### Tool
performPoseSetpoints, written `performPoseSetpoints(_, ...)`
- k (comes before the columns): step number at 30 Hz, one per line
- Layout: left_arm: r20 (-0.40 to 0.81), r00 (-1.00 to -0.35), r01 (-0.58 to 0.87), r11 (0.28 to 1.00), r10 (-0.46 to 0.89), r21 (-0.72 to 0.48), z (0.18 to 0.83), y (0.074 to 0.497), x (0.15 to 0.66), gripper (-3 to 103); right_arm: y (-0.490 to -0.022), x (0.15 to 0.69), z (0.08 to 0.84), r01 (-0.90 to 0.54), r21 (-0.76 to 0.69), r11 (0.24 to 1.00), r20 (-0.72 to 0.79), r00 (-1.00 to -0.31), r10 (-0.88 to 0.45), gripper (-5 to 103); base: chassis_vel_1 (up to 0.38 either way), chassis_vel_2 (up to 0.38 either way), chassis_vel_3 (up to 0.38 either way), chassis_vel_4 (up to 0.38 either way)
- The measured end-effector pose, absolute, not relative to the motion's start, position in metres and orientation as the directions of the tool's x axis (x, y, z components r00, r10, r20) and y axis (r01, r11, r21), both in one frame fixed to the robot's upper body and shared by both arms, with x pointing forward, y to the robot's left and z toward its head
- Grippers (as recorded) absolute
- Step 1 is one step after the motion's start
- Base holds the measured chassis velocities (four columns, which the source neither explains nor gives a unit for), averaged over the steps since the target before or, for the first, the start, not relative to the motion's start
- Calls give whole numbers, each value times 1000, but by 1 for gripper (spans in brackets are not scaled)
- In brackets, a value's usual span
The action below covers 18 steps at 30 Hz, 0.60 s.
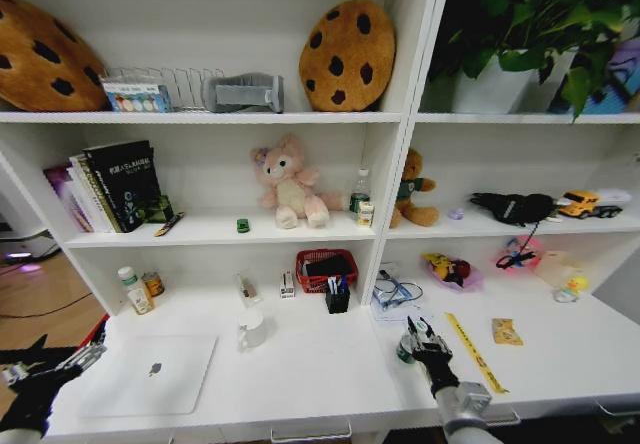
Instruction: Organize the objects on the table.
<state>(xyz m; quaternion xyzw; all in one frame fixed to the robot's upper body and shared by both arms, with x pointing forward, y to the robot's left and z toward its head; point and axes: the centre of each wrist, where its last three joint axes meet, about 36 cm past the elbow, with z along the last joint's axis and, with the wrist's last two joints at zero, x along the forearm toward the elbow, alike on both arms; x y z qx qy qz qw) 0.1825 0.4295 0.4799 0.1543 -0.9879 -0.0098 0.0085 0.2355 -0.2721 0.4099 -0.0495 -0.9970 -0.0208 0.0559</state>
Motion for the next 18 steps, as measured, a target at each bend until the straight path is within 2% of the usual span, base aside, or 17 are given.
performPoseSetpoints(5,14,-952,-305,952,-305,22,480,429,182,100,-260,195,449,166,33,986,161,-974,159,30,0,0,0,0)
performPoseSetpoints(8,14,-952,-305,952,-305,22,480,429,182,100,-249,168,470,195,-43,980,185,-962,199,30,0,0,0,0)
performPoseSetpoints(9,14,-952,-305,952,-305,22,480,429,182,100,-241,151,482,189,-127,974,206,-955,212,30,0,0,0,0)
performPoseSetpoints(13,14,-952,-305,952,-305,22,480,429,182,100,-238,138,477,216,-169,962,256,-932,255,30,0,0,0,0)
performPoseSetpoints(18,14,-952,-305,952,-305,22,480,429,182,100,-249,119,421,237,-227,945,371,-876,309,30,0,0,0,0)
